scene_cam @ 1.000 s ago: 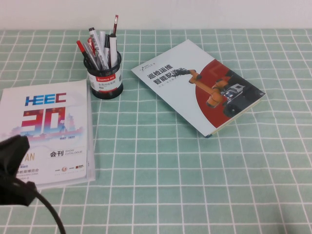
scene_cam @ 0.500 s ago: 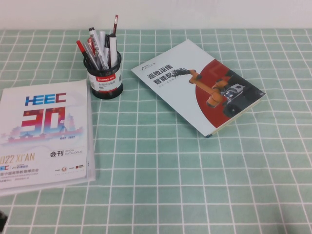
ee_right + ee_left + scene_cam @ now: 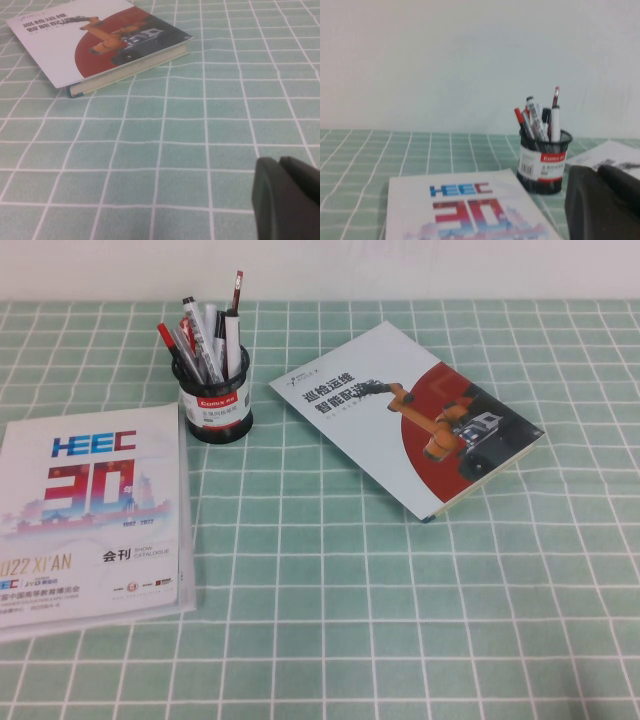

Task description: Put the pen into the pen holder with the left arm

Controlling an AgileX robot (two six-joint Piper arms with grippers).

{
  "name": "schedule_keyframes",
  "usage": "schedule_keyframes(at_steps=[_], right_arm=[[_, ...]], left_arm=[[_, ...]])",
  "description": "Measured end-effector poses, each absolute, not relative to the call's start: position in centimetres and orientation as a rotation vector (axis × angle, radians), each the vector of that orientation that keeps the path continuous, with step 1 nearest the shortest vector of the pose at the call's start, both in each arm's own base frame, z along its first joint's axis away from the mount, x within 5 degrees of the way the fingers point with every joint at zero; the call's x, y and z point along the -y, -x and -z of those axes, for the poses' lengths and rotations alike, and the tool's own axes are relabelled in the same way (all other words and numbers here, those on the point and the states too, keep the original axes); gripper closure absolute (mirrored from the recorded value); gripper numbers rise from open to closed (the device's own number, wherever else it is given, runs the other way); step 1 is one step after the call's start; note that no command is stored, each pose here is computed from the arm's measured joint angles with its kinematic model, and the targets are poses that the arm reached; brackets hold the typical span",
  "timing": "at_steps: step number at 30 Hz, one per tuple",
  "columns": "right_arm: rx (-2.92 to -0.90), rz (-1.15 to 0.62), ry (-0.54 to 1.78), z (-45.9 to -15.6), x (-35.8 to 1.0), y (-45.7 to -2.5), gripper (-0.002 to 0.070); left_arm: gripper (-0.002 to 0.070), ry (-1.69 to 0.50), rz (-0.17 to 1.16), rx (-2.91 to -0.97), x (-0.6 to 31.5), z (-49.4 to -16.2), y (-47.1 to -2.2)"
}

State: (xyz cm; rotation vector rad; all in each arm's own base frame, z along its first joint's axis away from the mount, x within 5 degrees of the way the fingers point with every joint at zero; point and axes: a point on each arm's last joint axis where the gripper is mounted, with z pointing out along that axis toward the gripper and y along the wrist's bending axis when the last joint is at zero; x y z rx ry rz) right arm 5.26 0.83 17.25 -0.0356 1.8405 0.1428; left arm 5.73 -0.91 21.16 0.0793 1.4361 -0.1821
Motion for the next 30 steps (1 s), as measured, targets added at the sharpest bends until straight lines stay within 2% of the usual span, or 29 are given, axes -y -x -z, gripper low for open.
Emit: schedule_keyframes(at_steps=[7, 16, 30], right_arm=[[-1.840, -0.143, 0.036, -17.3, -0.8, -5.3, 0.0696], [-1.840, -0.143, 0.036, -17.3, -0.8, -5.3, 0.0696], [-1.840, -0.143, 0.036, -17.3, -0.8, -5.3, 0.0696]], left_arm=[[0.0675, -0.081, 0.168, -1.570, 0.9, -19.9, -5.6], [0.0675, -0.134, 0.157, -1.854, 1.1, -17.3, -5.2], [0.0675, -0.128, 0.154, -1.871, 1.1, -17.2, -5.2]])
